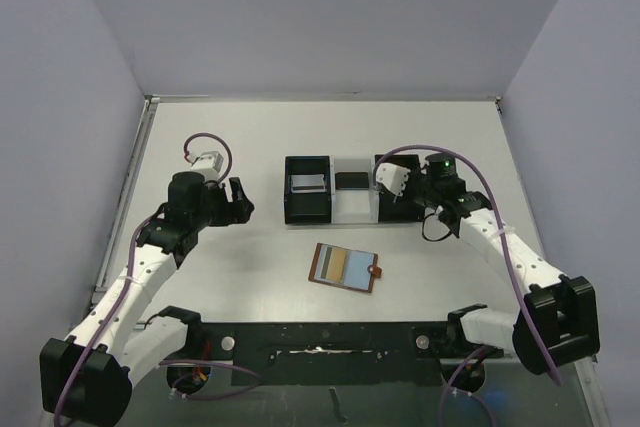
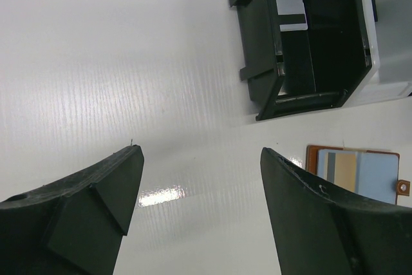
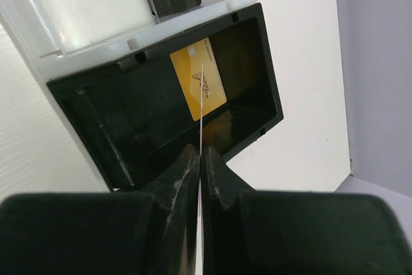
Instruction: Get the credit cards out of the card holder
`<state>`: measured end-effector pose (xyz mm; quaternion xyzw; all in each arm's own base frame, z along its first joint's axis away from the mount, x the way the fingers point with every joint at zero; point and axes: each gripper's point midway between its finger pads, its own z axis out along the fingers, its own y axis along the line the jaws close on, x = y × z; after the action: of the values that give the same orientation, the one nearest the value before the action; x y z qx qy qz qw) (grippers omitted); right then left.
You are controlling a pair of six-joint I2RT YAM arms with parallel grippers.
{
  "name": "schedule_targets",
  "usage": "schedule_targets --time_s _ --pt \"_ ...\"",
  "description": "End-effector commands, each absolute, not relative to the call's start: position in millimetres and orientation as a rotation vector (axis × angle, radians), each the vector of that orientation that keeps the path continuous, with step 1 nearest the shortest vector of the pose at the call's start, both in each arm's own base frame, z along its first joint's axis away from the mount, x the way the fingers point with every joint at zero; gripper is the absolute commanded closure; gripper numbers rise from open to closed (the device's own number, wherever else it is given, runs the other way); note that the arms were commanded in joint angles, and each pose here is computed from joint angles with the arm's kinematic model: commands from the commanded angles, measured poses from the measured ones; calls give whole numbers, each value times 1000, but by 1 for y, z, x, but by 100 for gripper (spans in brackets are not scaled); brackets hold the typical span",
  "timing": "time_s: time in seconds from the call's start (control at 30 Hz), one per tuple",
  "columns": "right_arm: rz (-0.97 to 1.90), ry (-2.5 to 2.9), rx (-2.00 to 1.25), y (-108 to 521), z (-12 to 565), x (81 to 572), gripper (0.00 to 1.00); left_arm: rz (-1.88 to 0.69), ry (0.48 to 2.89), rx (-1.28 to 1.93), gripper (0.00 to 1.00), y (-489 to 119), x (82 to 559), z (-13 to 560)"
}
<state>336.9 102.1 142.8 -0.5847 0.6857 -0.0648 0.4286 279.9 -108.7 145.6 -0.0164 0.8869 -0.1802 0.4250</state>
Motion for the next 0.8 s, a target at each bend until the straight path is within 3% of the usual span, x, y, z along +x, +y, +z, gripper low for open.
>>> schedule_targets --time_s 0.0,0.77 --pt "-249 1652 -1470 96 164 363 100 -462 2158 -22 26 -111 289 159" --pt "-289 1620 -1540 103 114 440 100 -421 2240 33 26 -111 292 139"
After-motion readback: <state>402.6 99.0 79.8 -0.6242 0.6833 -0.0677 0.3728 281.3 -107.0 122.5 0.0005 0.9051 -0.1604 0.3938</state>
